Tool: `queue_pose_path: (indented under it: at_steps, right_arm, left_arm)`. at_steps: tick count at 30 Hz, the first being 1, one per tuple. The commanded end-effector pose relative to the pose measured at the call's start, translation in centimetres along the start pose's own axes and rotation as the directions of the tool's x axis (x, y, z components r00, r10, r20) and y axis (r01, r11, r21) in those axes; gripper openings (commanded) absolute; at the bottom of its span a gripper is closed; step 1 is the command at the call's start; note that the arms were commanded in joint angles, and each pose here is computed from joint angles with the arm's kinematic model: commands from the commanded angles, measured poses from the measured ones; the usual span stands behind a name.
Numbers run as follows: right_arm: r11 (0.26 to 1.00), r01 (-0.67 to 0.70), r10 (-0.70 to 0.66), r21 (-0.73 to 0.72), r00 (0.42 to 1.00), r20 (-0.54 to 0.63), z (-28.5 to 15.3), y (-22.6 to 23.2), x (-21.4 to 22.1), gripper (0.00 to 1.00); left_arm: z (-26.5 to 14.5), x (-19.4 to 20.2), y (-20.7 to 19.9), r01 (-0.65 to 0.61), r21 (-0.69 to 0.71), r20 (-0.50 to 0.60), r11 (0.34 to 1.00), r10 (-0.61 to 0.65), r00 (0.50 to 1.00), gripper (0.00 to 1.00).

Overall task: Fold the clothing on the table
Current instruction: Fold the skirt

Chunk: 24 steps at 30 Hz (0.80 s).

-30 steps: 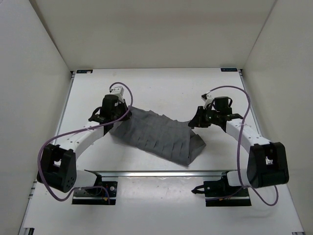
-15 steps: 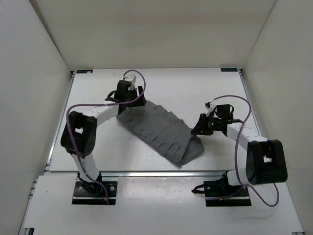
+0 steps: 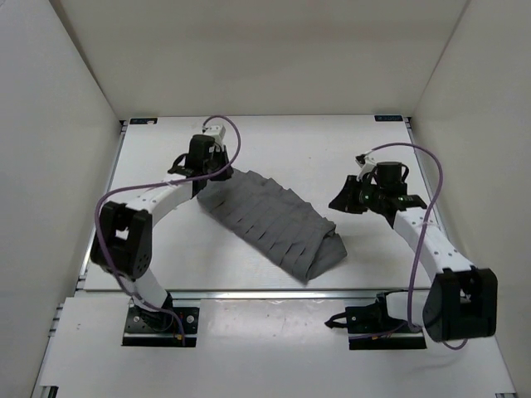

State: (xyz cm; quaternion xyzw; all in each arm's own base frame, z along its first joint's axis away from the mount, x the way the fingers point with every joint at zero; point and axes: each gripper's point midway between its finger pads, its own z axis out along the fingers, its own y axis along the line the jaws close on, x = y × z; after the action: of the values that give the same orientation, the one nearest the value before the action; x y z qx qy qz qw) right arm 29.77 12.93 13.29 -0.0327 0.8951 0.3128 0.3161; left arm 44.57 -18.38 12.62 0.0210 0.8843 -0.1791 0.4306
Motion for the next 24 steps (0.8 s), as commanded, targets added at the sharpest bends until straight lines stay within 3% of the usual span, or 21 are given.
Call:
queue_pose_path:
  at_steps: [1,3,7,11,18,24]
  right_arm:
    - [0.997,0.012,-0.011,-0.071,1.000,0.024,-0.9,2.7,1.2,0.00]
    - [0.993,-0.027,0.026,-0.111,1.000,-0.013,-0.2,3.3,3.7,0.00]
    - [0.984,-0.033,0.018,-0.177,0.996,-0.088,1.9,5.3,6.5,0.00]
    - [0.989,-0.031,0.001,-0.142,0.977,-0.211,4.3,4.3,10.4,0.00]
    - [0.999,-0.034,0.029,-0.012,0.958,-0.287,5.9,0.2,10.9,0.00]
    - [0.990,-0.023,0.068,0.139,0.941,-0.331,6.9,-4.6,9.1,0.00]
  left_arm:
    - [-3.0,2.3,-1.5,-0.017,0.059,-0.025,0.998,0.018,1.000,0.09]
    - [-3.3,4.8,-2.4,-0.013,0.078,-0.077,0.997,0.019,0.997,0.00]
    - [-3.0,8.1,-2.5,-0.027,0.062,-0.161,0.998,0.036,0.986,0.00]
    - [-2.1,10.2,-1.0,0.020,0.031,-0.211,0.999,-0.013,0.977,0.00]
    - [-0.8,13.1,0.6,0.057,-0.030,-0.331,0.998,-0.064,0.942,0.00]
    - [-0.2,13.9,0.3,0.111,-0.045,-0.366,0.993,-0.120,0.923,0.00]
